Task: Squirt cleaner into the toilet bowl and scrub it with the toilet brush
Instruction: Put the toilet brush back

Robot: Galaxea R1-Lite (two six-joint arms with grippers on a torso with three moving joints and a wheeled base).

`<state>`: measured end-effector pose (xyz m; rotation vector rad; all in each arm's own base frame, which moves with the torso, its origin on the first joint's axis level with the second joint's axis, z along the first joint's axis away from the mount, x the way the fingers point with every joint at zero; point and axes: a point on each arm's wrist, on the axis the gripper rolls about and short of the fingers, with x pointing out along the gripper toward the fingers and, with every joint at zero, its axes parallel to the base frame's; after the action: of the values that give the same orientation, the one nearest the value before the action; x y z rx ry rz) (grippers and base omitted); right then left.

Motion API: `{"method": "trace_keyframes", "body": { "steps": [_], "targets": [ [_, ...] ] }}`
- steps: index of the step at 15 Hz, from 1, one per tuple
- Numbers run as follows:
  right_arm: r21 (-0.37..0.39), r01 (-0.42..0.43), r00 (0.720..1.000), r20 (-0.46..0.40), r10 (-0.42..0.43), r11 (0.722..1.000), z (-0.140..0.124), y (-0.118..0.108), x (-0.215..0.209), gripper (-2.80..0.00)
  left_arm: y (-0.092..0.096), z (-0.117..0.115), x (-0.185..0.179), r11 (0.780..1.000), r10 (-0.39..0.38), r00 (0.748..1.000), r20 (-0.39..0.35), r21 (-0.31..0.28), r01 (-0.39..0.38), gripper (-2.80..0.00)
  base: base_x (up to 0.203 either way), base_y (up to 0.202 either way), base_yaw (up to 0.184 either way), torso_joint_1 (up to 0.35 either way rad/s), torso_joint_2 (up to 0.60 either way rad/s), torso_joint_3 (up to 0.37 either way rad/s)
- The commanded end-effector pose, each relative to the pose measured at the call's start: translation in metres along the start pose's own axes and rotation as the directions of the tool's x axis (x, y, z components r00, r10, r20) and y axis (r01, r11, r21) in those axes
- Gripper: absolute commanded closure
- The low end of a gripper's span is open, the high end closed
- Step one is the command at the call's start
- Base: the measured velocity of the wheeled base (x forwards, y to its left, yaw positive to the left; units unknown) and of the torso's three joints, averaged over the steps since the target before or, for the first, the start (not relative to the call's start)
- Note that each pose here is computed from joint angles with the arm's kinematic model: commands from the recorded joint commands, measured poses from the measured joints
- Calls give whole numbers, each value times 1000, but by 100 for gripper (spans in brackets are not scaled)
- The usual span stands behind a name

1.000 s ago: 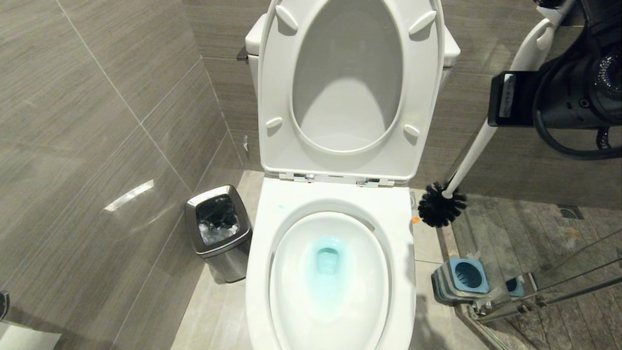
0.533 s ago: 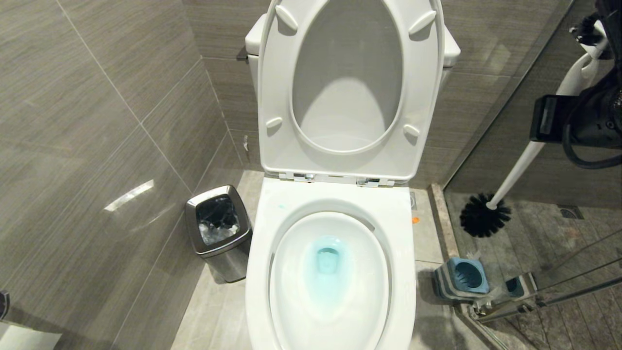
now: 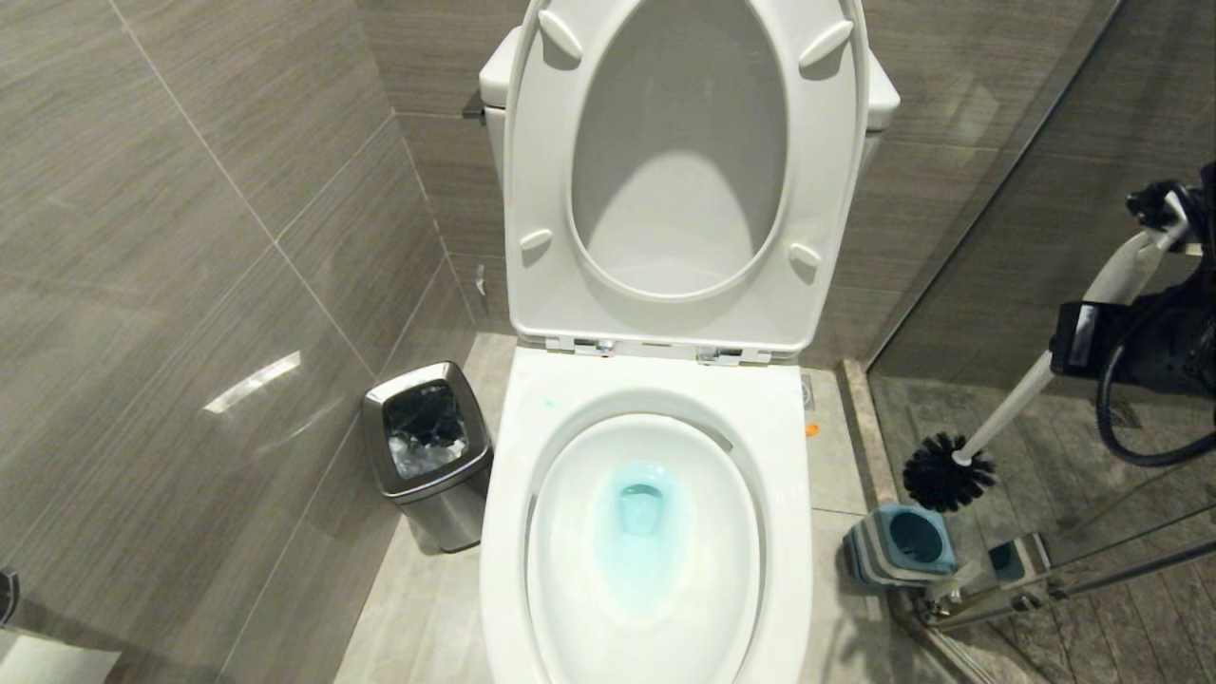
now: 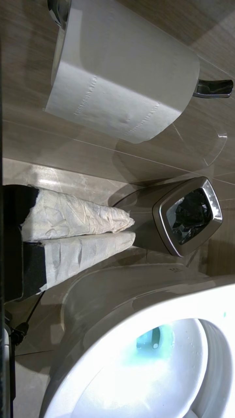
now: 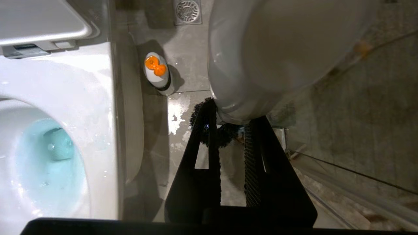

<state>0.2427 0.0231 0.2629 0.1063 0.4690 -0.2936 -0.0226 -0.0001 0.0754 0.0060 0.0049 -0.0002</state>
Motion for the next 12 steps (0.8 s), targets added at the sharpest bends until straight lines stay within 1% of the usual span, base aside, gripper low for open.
{"method": "trace_keyframes", "body": {
  "steps": [1, 4, 7, 9, 12],
  "targets": [
    [9, -15, 999, 41, 14, 1000, -20, -16, 16, 0, 0, 0, 0, 1000, 2, 1000, 0, 0, -2, 0, 0, 0, 0, 0, 0, 0],
    [20, -64, 991, 121, 61, 998, -33, -29, 33, 0, 0, 0, 0, 1000, 0, 1000, 0, 0, 0, 0, 0, 0, 0, 0, 0, 0],
    [-18, -52, 989, 138, 54, 998, -52, -37, 49, 0, 0, 0, 0, 1000, 0, 1000, 0, 0, 0, 0, 0, 0, 0, 0, 0, 0],
    [-29, -44, 990, 130, 48, 999, -69, -38, 60, 0, 0, 0, 0, 1000, 0, 1000, 0, 0, 0, 0, 0, 0, 0, 0, 0, 0],
    [-41, -37, 997, 66, 40, 998, -92, -41, 64, 0, 0, 0, 0, 1000, 0, 1000, 0, 0, 0, 0, 0, 0, 0, 0, 0, 0]
  ]
}}
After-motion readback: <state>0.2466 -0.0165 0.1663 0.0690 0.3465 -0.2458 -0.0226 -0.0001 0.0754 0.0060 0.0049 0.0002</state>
